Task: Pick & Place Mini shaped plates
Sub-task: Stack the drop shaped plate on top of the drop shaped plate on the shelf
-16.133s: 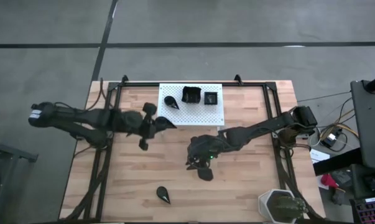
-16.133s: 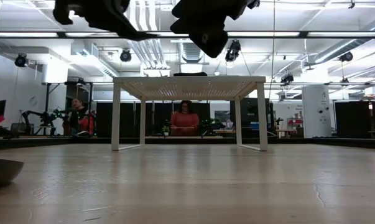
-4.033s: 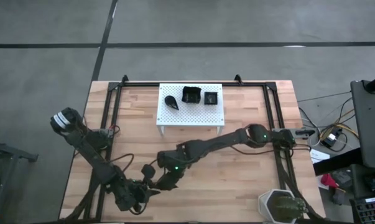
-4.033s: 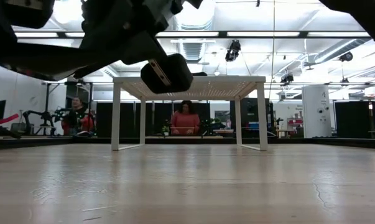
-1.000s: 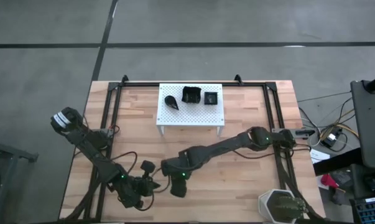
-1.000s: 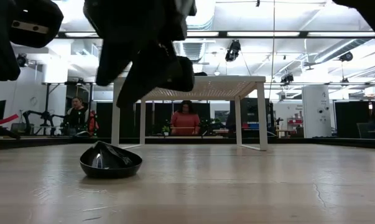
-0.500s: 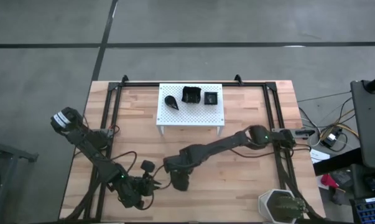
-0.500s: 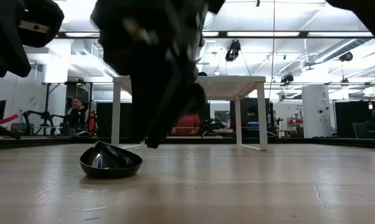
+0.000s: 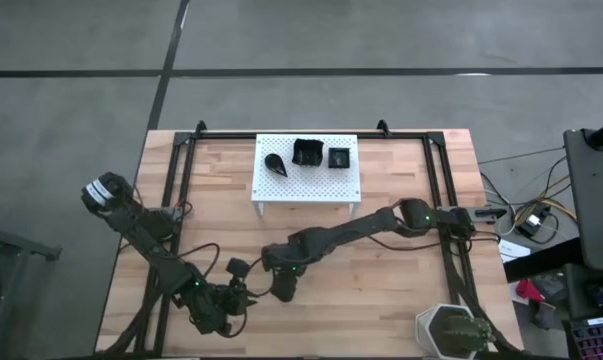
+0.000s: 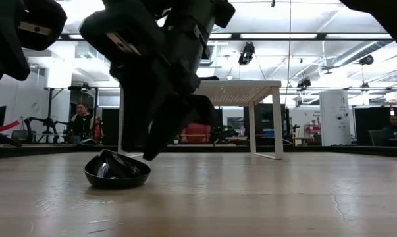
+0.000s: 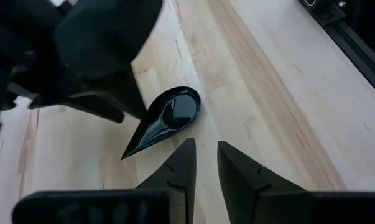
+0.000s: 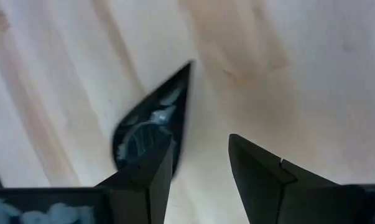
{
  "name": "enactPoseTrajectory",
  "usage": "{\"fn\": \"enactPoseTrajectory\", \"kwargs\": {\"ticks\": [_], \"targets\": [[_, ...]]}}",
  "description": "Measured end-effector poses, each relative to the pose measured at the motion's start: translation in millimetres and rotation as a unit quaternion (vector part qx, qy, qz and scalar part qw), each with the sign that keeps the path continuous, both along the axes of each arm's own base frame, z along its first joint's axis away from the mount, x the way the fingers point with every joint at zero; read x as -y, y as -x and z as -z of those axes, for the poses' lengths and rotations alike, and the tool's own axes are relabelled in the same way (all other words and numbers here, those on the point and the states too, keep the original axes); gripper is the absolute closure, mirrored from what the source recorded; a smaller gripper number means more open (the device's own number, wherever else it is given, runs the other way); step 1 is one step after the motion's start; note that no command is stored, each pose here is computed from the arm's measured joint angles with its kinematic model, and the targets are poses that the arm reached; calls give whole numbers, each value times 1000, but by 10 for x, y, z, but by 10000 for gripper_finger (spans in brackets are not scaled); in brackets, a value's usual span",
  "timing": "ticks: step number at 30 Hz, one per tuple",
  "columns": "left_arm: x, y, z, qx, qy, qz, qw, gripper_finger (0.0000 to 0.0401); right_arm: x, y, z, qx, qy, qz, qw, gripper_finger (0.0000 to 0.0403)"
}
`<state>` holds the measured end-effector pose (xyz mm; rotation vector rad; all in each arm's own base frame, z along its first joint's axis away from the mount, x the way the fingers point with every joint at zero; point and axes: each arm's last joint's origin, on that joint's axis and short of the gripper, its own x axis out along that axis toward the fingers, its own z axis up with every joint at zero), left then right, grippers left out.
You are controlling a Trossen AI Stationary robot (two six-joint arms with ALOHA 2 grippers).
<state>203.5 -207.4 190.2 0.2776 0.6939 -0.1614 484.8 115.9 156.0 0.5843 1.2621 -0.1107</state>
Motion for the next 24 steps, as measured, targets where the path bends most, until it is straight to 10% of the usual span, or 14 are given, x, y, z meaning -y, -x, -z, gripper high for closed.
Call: {"fn": "enactPoseTrajectory", "kwargs": {"ticks": [24], "targets": [[1, 0, 0, -1, 3, -1, 1000, 336, -33, 3, 143, 23, -10, -49, 998, 339]]}}
